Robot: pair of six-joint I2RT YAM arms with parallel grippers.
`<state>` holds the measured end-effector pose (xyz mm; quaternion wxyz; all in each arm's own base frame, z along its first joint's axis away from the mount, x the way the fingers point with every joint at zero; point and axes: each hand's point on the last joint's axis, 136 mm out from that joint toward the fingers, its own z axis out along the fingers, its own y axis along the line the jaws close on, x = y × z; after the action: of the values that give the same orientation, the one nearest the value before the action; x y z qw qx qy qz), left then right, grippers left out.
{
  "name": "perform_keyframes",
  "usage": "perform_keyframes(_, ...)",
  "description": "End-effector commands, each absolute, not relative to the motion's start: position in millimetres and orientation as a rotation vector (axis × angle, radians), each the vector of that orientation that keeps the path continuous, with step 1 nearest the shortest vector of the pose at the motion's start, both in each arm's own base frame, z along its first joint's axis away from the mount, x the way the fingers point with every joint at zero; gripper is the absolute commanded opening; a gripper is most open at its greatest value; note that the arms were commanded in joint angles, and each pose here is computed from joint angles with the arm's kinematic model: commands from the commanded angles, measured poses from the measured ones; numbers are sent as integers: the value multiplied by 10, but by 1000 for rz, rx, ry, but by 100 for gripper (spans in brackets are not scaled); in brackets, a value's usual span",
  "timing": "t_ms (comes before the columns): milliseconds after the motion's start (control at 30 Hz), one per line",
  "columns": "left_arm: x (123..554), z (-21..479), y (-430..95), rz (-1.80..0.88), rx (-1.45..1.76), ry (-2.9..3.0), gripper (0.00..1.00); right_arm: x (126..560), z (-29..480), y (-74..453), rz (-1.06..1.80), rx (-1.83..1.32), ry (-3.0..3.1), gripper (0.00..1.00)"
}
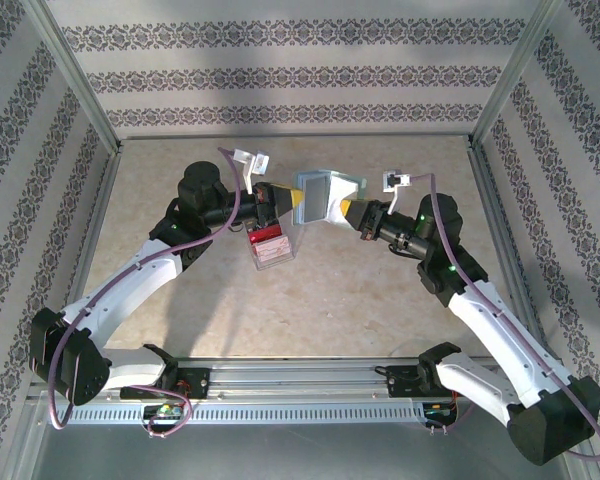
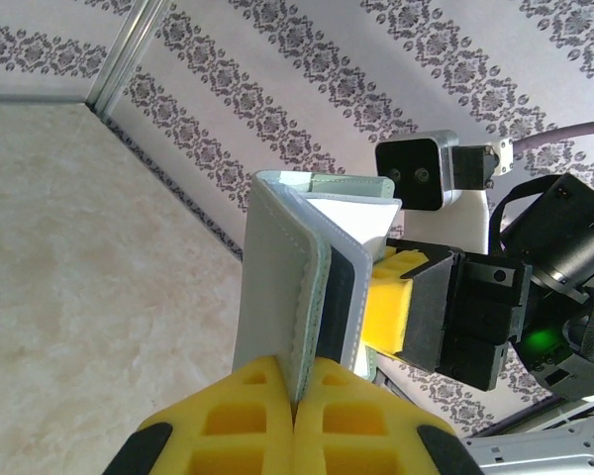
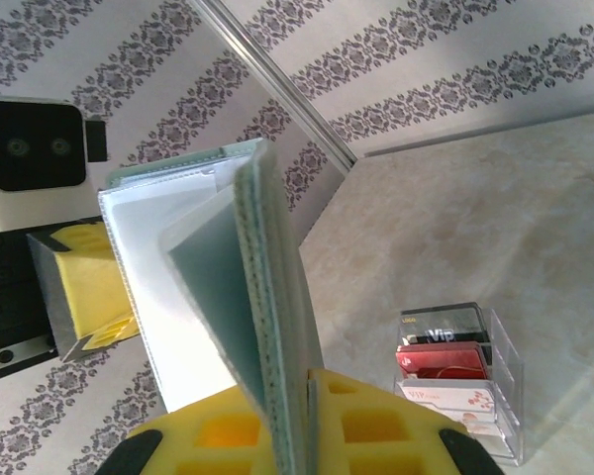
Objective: Take the credit cards out of the card holder
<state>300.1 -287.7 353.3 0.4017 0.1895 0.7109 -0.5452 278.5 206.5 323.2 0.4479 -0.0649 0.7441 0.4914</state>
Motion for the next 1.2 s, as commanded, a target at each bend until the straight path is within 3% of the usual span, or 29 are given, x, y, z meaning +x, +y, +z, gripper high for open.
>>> perform_keyframes(0,2898,3699,-2830,-1373,517,1773,0,2883,3240,2022,1162,-133,1827,4)
perform_keyframes(433,2919,3627,-2848,-1271,510,1881,0,3079,2745,2042,1098,-54,2004,4)
perform_keyframes(900,2939,3447,-3023,-1019,578,2050,0,3196,2474,2101,1075,-28,2082,4)
perform_keyframes(1167,2910,3419,-3171,-1003,625,2067,0,3253,2342,2165,1085,-23,2125,3)
